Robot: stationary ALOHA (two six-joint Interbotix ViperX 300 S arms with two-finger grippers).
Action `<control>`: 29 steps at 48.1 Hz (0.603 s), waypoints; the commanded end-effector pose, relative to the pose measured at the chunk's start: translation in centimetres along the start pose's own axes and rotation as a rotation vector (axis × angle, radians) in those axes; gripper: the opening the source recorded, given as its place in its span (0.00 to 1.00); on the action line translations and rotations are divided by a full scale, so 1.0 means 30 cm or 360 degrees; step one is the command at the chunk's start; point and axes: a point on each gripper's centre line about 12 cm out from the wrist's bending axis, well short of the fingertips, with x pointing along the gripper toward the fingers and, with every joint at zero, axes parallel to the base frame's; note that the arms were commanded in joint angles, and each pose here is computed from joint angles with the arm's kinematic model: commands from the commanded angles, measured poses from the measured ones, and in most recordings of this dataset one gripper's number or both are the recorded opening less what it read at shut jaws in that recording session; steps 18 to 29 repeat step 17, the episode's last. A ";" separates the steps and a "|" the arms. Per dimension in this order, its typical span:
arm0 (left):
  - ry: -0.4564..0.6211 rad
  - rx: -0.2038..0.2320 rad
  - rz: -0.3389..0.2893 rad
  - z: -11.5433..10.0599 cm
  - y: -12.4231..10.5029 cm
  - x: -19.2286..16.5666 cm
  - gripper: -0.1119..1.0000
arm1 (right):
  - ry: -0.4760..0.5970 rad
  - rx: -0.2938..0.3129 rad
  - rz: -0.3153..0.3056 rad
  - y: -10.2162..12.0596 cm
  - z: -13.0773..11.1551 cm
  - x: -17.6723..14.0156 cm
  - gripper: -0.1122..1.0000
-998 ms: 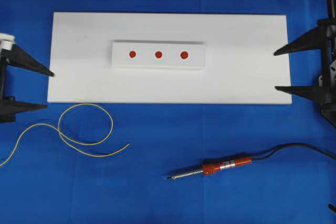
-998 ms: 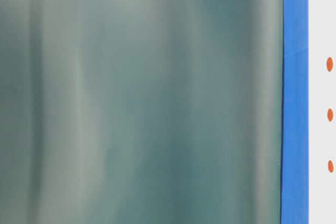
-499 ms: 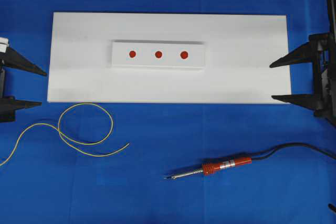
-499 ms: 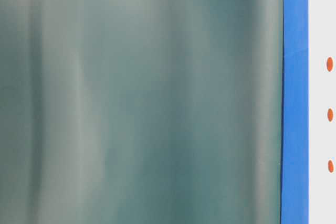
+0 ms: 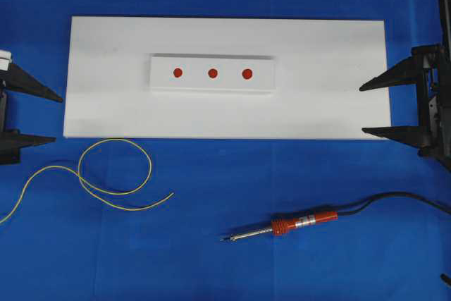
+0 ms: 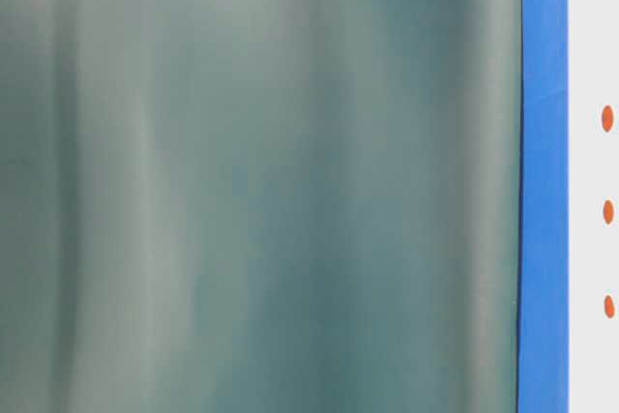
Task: Touch the tip of the soldering iron to the tip of the solder at the mark.
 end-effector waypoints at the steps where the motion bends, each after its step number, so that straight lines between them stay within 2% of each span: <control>1: -0.0010 0.0002 0.0002 0.013 0.001 0.003 0.77 | -0.0031 0.0007 0.0004 0.002 0.021 0.000 0.77; 29: -0.0010 -0.0001 0.0005 0.014 0.002 0.003 0.77 | -0.0029 0.0007 0.0003 0.002 0.021 0.000 0.77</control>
